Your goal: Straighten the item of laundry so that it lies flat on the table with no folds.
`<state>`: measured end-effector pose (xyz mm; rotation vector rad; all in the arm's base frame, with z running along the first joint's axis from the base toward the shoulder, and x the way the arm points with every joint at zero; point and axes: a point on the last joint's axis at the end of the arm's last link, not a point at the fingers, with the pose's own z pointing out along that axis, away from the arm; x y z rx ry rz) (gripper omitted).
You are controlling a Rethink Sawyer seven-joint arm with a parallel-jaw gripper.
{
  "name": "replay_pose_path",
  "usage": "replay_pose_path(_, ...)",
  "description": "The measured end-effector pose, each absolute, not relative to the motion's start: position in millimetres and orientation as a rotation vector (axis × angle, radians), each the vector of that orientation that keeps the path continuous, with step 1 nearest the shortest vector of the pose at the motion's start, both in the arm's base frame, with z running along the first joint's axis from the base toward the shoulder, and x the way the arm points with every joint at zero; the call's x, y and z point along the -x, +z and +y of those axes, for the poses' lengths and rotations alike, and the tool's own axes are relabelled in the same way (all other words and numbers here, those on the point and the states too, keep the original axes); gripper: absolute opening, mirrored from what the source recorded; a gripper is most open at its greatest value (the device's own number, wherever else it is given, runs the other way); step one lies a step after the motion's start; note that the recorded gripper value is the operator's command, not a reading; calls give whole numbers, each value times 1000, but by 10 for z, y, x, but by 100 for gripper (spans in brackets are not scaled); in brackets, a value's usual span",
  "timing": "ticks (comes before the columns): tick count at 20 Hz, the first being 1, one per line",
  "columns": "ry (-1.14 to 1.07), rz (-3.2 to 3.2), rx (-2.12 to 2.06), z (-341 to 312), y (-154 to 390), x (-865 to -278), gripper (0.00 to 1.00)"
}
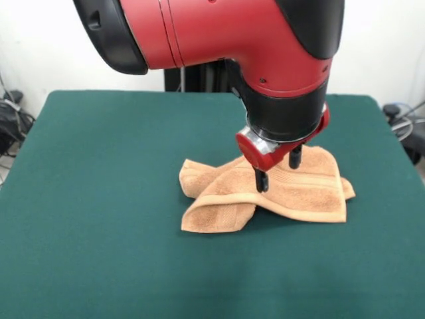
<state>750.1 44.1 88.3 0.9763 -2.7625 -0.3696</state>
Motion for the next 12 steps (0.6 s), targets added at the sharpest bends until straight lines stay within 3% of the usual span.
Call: replay_pose_path(12,-318,-2854,-1029,468,1015,-7512,100)
